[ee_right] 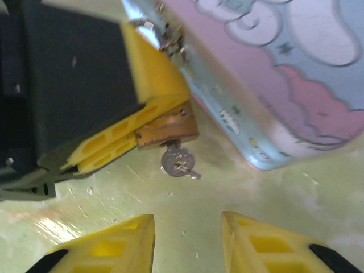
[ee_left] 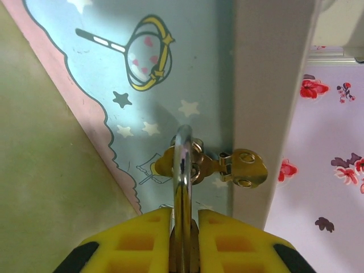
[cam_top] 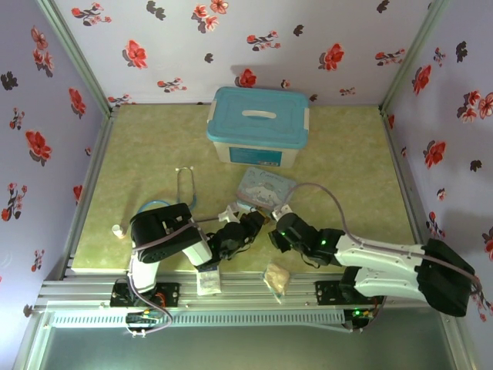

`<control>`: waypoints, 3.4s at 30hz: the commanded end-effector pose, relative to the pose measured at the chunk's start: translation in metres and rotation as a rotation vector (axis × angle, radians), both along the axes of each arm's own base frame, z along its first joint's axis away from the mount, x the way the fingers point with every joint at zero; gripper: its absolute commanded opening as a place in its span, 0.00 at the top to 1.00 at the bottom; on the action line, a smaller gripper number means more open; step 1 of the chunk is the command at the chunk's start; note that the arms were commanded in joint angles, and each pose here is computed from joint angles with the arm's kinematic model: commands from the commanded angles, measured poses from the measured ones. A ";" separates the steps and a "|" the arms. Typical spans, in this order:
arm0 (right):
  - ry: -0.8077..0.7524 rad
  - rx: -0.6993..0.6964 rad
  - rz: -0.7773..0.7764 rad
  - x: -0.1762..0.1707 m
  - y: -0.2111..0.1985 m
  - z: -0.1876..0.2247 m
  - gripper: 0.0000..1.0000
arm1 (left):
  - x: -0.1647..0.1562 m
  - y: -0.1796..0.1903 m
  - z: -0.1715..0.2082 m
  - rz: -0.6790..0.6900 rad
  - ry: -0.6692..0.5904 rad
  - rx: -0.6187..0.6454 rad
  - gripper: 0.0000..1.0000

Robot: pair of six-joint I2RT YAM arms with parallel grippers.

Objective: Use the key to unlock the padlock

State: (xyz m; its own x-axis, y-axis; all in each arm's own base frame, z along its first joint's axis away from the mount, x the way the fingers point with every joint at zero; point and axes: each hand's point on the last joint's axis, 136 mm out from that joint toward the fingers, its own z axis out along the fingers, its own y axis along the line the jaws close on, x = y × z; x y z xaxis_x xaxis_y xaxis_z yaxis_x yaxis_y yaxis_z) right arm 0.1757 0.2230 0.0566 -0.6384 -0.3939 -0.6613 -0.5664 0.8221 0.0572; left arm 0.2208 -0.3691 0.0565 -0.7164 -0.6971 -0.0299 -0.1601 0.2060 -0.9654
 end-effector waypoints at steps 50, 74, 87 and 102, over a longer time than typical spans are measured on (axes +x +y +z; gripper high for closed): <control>0.132 0.431 0.106 0.001 0.055 -0.007 0.97 | -0.021 0.015 -0.011 -0.181 -0.030 0.317 0.70; 0.184 0.578 -0.009 0.012 0.035 0.001 0.72 | -0.013 0.051 -0.020 -0.159 -0.053 0.517 0.93; 0.080 0.376 -0.346 0.047 -0.022 -0.002 0.57 | -0.014 0.070 -0.027 -0.247 -0.051 0.790 0.85; 0.077 0.376 -0.344 0.045 -0.024 -0.006 0.59 | -0.010 0.093 -0.039 -0.346 -0.024 1.130 0.76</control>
